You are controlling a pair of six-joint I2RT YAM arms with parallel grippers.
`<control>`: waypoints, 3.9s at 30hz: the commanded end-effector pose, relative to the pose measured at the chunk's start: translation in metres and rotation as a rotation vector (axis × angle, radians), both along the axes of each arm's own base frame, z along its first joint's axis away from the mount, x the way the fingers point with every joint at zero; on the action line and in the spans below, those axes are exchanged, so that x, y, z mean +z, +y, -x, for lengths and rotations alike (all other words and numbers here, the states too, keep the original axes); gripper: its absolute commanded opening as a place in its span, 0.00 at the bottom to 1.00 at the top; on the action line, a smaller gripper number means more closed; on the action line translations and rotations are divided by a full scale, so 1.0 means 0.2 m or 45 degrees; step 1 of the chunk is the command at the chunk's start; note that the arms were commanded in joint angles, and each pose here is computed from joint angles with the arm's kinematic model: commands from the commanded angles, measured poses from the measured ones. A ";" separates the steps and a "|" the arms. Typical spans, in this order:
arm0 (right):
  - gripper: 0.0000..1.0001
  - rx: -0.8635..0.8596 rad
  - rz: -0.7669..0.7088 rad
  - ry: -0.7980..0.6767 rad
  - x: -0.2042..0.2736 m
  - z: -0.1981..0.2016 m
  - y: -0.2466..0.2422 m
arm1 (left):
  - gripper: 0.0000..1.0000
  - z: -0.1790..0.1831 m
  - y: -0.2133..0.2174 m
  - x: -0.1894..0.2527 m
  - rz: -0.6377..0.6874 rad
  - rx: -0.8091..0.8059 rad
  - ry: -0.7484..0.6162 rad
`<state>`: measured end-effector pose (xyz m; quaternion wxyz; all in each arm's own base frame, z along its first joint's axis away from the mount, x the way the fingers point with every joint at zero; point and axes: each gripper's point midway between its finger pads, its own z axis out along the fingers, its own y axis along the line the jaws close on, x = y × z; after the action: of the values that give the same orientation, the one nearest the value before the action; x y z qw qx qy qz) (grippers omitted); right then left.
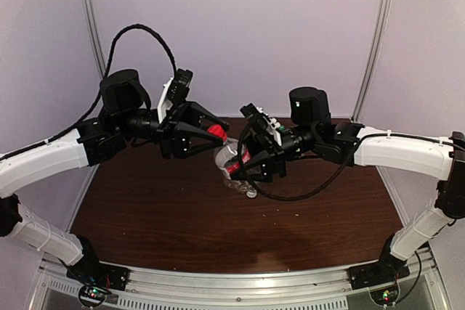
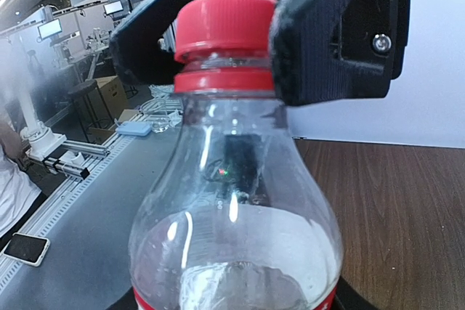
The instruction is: Unscrew the bottle caps
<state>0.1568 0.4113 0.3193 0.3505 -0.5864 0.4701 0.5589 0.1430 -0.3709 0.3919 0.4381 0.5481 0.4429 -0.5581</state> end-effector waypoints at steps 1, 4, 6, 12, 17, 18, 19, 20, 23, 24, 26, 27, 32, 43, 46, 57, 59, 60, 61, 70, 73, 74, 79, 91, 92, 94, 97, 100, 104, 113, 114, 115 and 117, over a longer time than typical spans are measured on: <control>0.54 0.002 -0.032 -0.013 0.06 -0.02 -0.01 | 0.40 0.00 0.01 0.09 0.066 -0.022 -0.037; 0.53 -0.011 -0.025 -0.011 0.05 -0.03 -0.01 | 0.35 -0.01 0.01 0.10 0.068 0.003 -0.027; 0.53 -0.044 -0.019 -0.020 0.04 -0.05 -0.01 | 0.30 -0.02 0.00 0.11 0.070 0.026 -0.013; 0.50 -0.345 0.032 -0.072 0.03 -0.23 -0.01 | 0.23 -0.18 0.00 0.14 0.066 0.283 0.078; 0.49 -0.738 0.049 -0.146 0.04 -0.47 -0.06 | 0.12 -0.44 0.05 0.15 0.069 0.702 0.257; 0.49 -0.813 0.044 -0.159 0.04 -0.51 -0.07 | 0.11 -0.47 0.05 0.15 0.071 0.760 0.280; 0.48 -0.875 0.036 -0.173 0.05 -0.54 -0.09 | 0.11 -0.51 0.06 0.14 0.069 0.822 0.302; 0.48 -0.941 0.026 -0.191 0.06 -0.57 -0.09 | 0.11 -0.53 0.06 0.13 0.056 0.867 0.328; 0.48 -1.078 0.020 -0.241 0.06 -0.62 -0.12 | 0.11 -0.60 0.05 0.10 0.038 0.957 0.388; 0.48 -1.101 0.013 -0.255 0.06 -0.63 -0.12 | 0.12 -0.61 0.04 0.09 0.037 0.967 0.397; 0.48 -1.121 0.007 -0.267 0.06 -0.63 -0.12 | 0.15 -0.62 0.04 0.09 0.036 0.970 0.404; 0.48 -1.121 0.008 -0.269 0.05 -0.63 -0.12 | 0.18 -0.62 0.04 0.09 0.038 0.970 0.401; 0.49 -1.052 0.001 -0.273 0.05 -0.58 -0.11 | 0.36 -0.59 0.05 0.11 0.048 0.943 0.350; 0.55 -0.661 0.022 -0.260 0.03 -0.34 -0.05 | 0.80 -0.39 0.11 0.13 0.006 0.744 0.080; 0.56 -0.501 0.017 -0.235 0.03 -0.25 -0.03 | 0.85 -0.30 0.12 0.15 0.015 0.606 0.015; 0.57 -0.050 -0.028 -0.074 0.09 -0.02 0.00 | 0.84 -0.02 0.09 0.14 0.048 0.138 -0.075; 0.57 -0.025 -0.027 -0.056 0.08 -0.01 0.01 | 0.78 -0.01 0.07 0.13 0.041 0.102 -0.063; 0.57 -0.017 -0.027 -0.052 0.08 -0.01 0.01 | 0.74 -0.01 0.07 0.12 0.038 0.087 -0.056; 0.57 -0.014 -0.027 -0.049 0.09 -0.01 0.01 | 0.70 -0.01 0.06 0.12 0.034 0.072 -0.048; 0.57 -0.019 -0.031 -0.041 0.09 -0.02 0.01 | 0.41 -0.01 0.04 0.10 0.026 0.050 -0.023; 0.56 -0.046 -0.025 -0.044 0.08 -0.04 0.01 | 0.34 -0.02 0.04 0.11 0.032 0.064 -0.018; 0.56 -0.057 -0.022 -0.046 0.07 -0.05 0.01 | 0.32 -0.02 0.04 0.11 0.034 0.068 -0.014; 0.54 -0.203 0.004 -0.076 0.06 -0.14 0.01 | 0.22 -0.09 0.03 0.14 0.042 0.170 0.027; 0.52 -0.942 -0.006 -0.240 0.08 -0.55 -0.07 | 0.15 -0.55 0.06 0.12 0.075 0.888 0.364; 0.52 -0.990 -0.008 -0.262 0.08 -0.57 -0.08 | 0.15 -0.57 0.06 0.12 0.069 0.919 0.369; 0.52 -1.067 -0.005 -0.313 0.07 -0.59 -0.08 | 0.16 -0.62 0.06 0.10 0.061 0.976 0.393; 0.52 -1.153 -0.002 -0.369 0.06 -0.60 -0.09 | 0.18 -0.66 0.05 0.07 0.052 1.026 0.420; 0.52 -1.176 0.006 -0.383 0.05 -0.60 -0.09 | 0.24 -0.69 0.05 0.05 0.045 1.051 0.426; 0.52 -1.142 0.019 -0.381 0.03 -0.58 -0.08 | 0.35 -0.66 0.04 0.06 0.043 1.010 0.395; 0.54 -0.893 0.017 -0.395 0.02 -0.41 -0.06 | 0.68 -0.54 0.05 0.09 0.024 0.872 0.276; 0.54 -0.862 0.020 -0.387 0.02 -0.39 -0.06 | 0.71 -0.51 0.05 0.10 0.025 0.838 0.239; 0.54 -0.827 0.022 -0.379 0.01 -0.37 -0.06 | 0.74 -0.48 0.06 0.12 0.033 0.802 0.207; 0.54 -0.737 0.023 -0.363 0.01 -0.32 -0.07 | 0.80 -0.41 0.07 0.14 0.045 0.710 0.152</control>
<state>0.2473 0.4011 0.3110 0.5748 -0.4637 0.6056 0.2963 0.2549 -0.3659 0.3904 0.5347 0.2986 0.6627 -0.4310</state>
